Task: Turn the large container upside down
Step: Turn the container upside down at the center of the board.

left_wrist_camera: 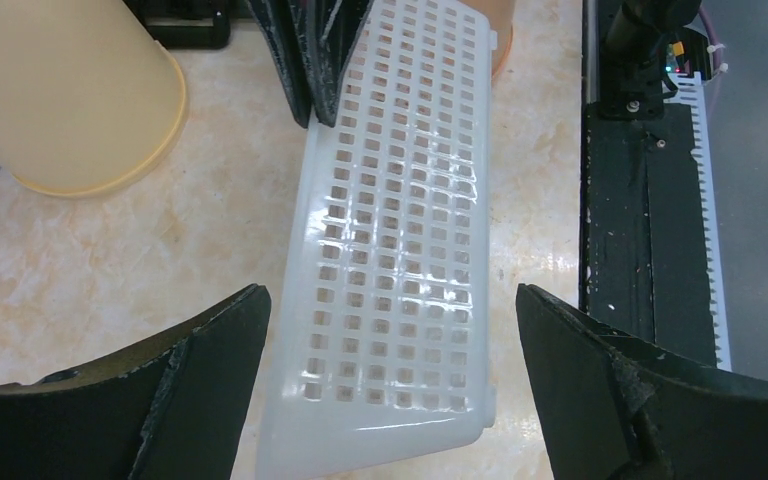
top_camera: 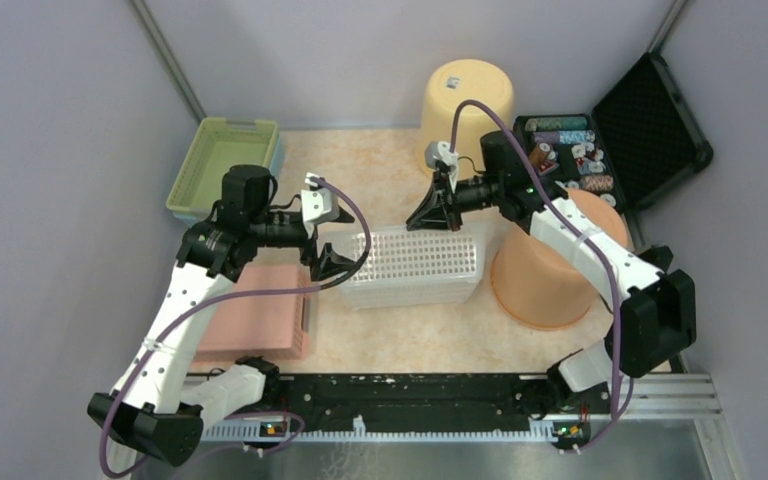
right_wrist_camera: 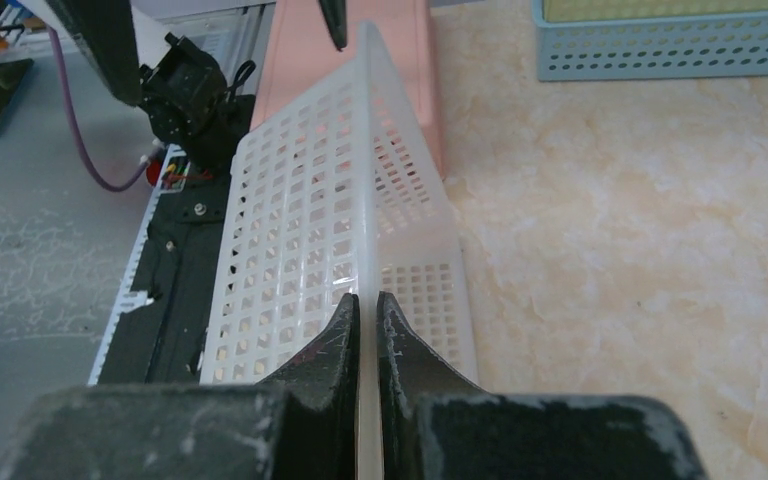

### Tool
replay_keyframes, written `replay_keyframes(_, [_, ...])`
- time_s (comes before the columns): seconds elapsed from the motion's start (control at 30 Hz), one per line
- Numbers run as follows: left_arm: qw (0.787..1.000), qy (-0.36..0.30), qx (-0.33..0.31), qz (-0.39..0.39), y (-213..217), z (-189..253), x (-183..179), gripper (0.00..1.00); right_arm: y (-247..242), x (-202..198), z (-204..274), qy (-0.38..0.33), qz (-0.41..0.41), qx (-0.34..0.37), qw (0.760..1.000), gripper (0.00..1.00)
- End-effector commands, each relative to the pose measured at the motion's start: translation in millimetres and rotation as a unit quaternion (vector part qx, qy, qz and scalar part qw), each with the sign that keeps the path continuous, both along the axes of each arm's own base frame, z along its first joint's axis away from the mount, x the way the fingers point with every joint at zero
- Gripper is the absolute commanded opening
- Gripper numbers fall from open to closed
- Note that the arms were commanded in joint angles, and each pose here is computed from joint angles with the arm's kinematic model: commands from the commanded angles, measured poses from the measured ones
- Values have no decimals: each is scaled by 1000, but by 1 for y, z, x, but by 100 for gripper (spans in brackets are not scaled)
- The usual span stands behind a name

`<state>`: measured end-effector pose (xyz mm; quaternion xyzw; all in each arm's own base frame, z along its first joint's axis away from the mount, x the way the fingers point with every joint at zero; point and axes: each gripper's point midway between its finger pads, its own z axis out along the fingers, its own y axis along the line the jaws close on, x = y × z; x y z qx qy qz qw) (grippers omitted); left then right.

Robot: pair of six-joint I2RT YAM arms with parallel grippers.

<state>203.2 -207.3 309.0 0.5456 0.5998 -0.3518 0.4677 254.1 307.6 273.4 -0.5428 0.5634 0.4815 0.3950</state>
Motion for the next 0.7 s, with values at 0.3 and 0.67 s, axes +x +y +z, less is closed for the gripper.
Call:
replay_keyframes(0.3, [999, -45, -4, -26, 2, 18, -11, 99, -2, 74, -15, 126, -113, 3, 986, 0])
replay_keyframes(0.67, [997, -58, 0, -43, 1, 11, -12, 99, 0, 92, -23, 140, -135, 0, 981, 0])
